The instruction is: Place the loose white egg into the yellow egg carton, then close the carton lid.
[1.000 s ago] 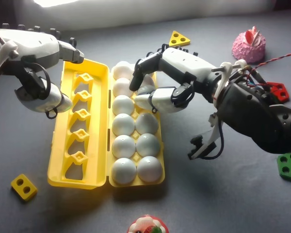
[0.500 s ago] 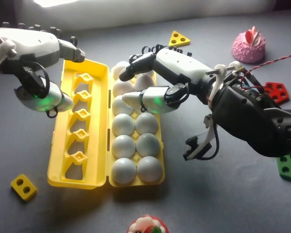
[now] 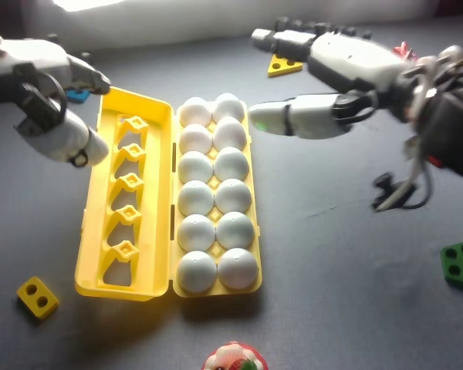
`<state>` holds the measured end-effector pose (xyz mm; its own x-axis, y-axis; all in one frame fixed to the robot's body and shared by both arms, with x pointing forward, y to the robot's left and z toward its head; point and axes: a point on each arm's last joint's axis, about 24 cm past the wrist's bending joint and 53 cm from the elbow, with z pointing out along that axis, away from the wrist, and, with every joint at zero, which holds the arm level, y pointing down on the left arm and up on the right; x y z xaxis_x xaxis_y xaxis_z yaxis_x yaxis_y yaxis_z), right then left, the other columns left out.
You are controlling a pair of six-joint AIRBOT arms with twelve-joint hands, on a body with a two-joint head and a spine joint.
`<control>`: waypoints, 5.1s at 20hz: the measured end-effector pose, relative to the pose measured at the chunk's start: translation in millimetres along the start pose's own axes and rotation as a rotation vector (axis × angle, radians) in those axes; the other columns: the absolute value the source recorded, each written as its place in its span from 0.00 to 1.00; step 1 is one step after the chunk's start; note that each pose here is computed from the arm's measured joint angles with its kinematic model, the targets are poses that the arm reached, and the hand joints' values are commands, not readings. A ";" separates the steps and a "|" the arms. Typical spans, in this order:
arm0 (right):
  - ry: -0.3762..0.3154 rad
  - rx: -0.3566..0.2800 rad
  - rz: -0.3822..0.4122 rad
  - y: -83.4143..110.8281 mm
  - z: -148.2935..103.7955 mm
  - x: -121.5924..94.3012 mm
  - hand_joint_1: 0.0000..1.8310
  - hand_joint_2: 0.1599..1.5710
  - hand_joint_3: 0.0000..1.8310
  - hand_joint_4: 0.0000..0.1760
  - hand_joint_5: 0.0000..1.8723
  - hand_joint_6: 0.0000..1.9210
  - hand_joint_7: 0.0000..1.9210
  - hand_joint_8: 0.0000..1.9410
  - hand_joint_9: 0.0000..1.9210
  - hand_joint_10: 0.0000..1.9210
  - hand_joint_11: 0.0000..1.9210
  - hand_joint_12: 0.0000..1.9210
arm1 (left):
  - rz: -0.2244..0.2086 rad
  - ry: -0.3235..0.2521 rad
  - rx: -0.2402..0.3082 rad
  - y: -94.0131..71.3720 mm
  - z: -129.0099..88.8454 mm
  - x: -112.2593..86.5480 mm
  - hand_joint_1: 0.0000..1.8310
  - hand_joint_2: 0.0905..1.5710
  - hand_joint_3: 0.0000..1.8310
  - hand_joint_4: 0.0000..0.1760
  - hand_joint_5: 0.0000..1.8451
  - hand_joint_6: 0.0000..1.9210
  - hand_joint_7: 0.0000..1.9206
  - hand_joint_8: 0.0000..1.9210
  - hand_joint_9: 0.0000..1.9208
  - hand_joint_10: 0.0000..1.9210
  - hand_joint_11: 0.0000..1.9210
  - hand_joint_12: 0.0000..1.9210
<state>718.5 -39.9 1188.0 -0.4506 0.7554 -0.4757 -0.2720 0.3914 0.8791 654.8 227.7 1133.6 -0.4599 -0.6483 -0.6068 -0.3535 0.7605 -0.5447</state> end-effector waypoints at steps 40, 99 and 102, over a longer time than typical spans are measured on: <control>0.038 0.162 -0.196 -20.6 -112.9 -64.8 0.21 0.65 0.00 0.00 0.07 0.00 0.10 0.00 0.08 0.00 0.00 0.37 | -1.082 -0.129 -0.413 108.8 11.5 81.1 0.18 0.81 0.00 0.22 0.20 0.00 0.17 0.00 0.16 0.00 0.00 0.48; 0.037 0.156 -0.213 -20.3 -113.3 -64.9 0.20 0.66 0.00 0.00 0.06 0.00 0.10 0.00 0.10 0.00 0.00 0.44 | -0.979 -0.102 -0.005 -11.5 23.0 26.7 0.19 0.81 0.00 0.25 0.20 0.00 0.19 0.00 0.17 0.00 0.00 0.52; 0.037 0.155 -0.214 -20.1 -113.3 -64.5 0.19 0.67 0.00 0.00 0.04 0.00 0.07 0.00 0.07 0.00 0.00 0.39 | -0.993 -0.163 -0.025 7.8 33.9 6.8 0.18 0.82 0.00 0.20 0.20 0.00 0.21 0.01 0.18 0.01 0.00 0.55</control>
<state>656.7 -156.0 1197.7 -0.4289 0.6282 -0.6492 -0.2321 0.6179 0.7512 676.6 228.0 1105.7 0.1688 -0.9847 0.0428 -0.5344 -0.1279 -0.8355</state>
